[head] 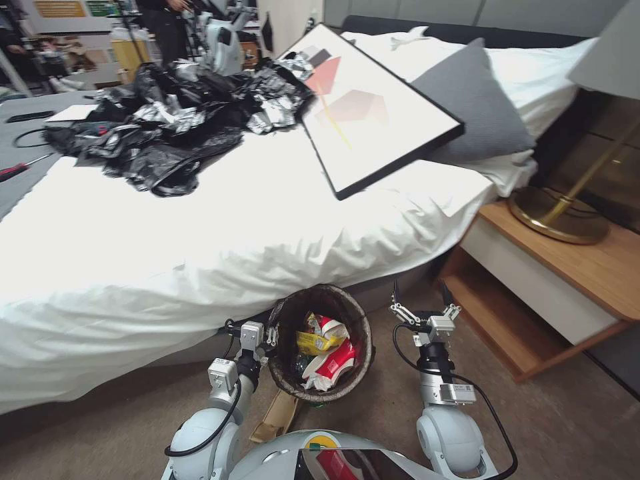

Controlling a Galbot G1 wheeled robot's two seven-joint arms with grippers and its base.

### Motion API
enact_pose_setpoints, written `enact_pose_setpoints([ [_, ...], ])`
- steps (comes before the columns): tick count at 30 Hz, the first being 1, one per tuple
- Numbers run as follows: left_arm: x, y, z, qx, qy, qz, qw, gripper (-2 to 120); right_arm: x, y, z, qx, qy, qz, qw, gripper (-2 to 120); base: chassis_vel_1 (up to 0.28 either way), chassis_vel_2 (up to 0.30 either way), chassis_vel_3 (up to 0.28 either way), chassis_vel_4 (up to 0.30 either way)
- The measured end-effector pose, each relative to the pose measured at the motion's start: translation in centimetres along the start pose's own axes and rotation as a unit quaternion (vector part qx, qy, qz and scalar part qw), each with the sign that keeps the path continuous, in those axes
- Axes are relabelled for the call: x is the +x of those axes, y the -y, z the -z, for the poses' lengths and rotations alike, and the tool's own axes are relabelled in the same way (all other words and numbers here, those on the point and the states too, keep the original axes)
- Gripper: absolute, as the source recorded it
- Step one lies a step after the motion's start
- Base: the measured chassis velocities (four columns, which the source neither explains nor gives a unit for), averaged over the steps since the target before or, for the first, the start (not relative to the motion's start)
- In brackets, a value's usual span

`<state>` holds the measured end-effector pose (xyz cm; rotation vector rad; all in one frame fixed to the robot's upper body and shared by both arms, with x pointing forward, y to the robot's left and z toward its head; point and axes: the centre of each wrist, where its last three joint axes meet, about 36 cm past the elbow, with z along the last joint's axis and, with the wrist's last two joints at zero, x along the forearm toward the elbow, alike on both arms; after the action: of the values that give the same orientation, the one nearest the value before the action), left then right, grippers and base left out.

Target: Pick up the trash bin, then pick up the garbage from the floor and place it into the trash bin.

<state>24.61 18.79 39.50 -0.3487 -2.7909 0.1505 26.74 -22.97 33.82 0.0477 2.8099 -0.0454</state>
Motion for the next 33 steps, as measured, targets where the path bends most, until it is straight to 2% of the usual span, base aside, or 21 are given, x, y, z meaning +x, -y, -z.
enact_pose_setpoints([
  [9,0.1,0.1,-0.2,0.000,0.003,-0.001,1.0000,8,-1.0,-0.1,0.5,-0.001,0.013,-0.004,1.000,100,0.091,0.078,0.085,0.102],
  [33,0.3,0.2,-0.1,-0.001,0.005,-0.001,1.0000,8,-0.9,0.0,-0.3,0.012,0.016,0.010,1.000,100,0.000,0.000,0.000,0.000],
])
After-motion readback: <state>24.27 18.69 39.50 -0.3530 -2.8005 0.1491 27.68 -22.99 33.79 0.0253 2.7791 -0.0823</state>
